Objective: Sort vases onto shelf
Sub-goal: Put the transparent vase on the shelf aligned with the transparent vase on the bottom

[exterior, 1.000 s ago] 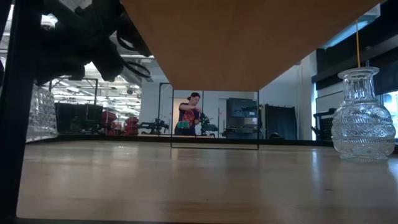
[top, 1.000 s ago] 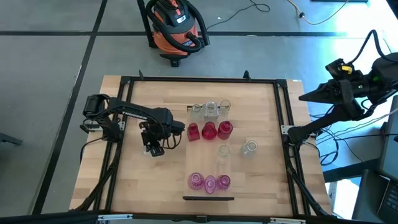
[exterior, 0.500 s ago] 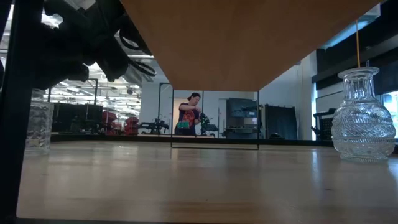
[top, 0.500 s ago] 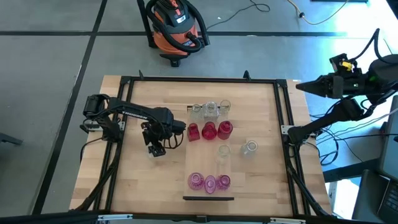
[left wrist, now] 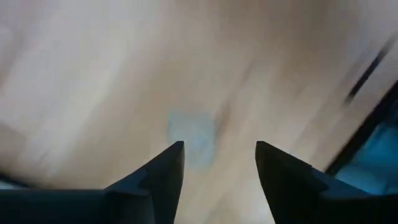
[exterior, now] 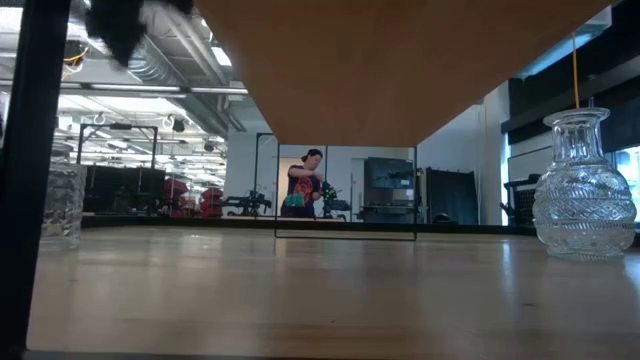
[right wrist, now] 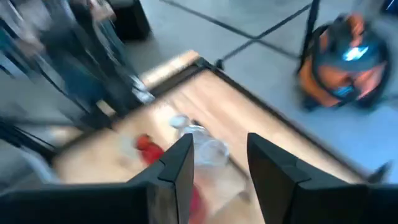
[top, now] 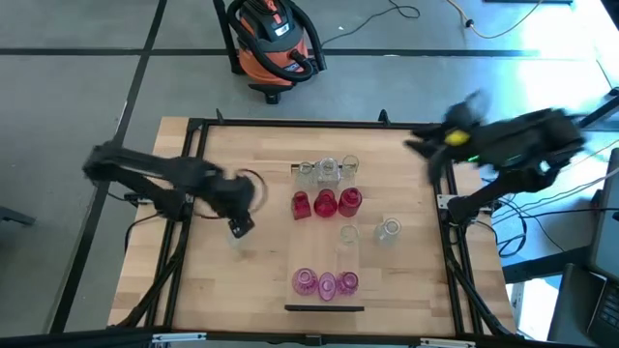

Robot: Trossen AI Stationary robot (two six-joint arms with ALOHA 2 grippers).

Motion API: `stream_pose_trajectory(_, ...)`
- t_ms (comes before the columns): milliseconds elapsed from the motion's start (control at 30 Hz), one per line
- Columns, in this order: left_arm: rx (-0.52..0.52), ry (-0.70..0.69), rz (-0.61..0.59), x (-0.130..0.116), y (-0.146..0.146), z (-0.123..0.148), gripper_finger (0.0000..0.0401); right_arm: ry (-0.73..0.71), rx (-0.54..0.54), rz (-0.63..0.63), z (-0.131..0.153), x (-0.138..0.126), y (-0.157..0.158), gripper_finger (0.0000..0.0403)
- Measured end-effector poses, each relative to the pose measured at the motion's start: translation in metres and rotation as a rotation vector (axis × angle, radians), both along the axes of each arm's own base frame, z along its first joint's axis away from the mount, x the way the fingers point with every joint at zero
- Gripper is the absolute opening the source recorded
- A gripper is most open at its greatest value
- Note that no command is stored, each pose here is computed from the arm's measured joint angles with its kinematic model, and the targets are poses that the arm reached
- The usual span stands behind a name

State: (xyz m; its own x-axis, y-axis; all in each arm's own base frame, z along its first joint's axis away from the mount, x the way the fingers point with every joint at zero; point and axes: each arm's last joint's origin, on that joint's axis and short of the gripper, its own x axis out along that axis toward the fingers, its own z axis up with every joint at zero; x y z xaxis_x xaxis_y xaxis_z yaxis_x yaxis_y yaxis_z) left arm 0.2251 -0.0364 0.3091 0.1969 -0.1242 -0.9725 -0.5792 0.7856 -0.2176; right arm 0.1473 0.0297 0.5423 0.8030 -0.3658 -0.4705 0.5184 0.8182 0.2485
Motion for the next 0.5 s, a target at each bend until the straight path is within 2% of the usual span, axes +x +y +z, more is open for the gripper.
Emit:
stream_pose_trajectory(133, 0.153, -0.386, 0.279, -0.035, -0.027, 0.036, 0.0185, 0.192, -0.199, 0.082, -0.02, 0.053, 0.017, 0.0131)
stream_pose_trajectory(233, 0.194, -0.532, 0.38, -0.058, -0.048, 0.037, 0.0184, 0.274, -0.277, 0.121, -0.033, 0.08, 0.026, 0.0131)
stream_pose_trajectory(367, 0.178, -0.61, 0.435, -0.069, -0.084, 0.012, 0.0183, 0.234, -0.293, 0.056, -0.034, 0.093, 0.028, 0.0131)
stream_pose_trajectory(500, 0.158, -0.702, 0.526, -0.077, -0.122, -0.03, 0.0183, 0.142, -0.282, -0.081, -0.026, 0.084, 0.023, 0.0131)
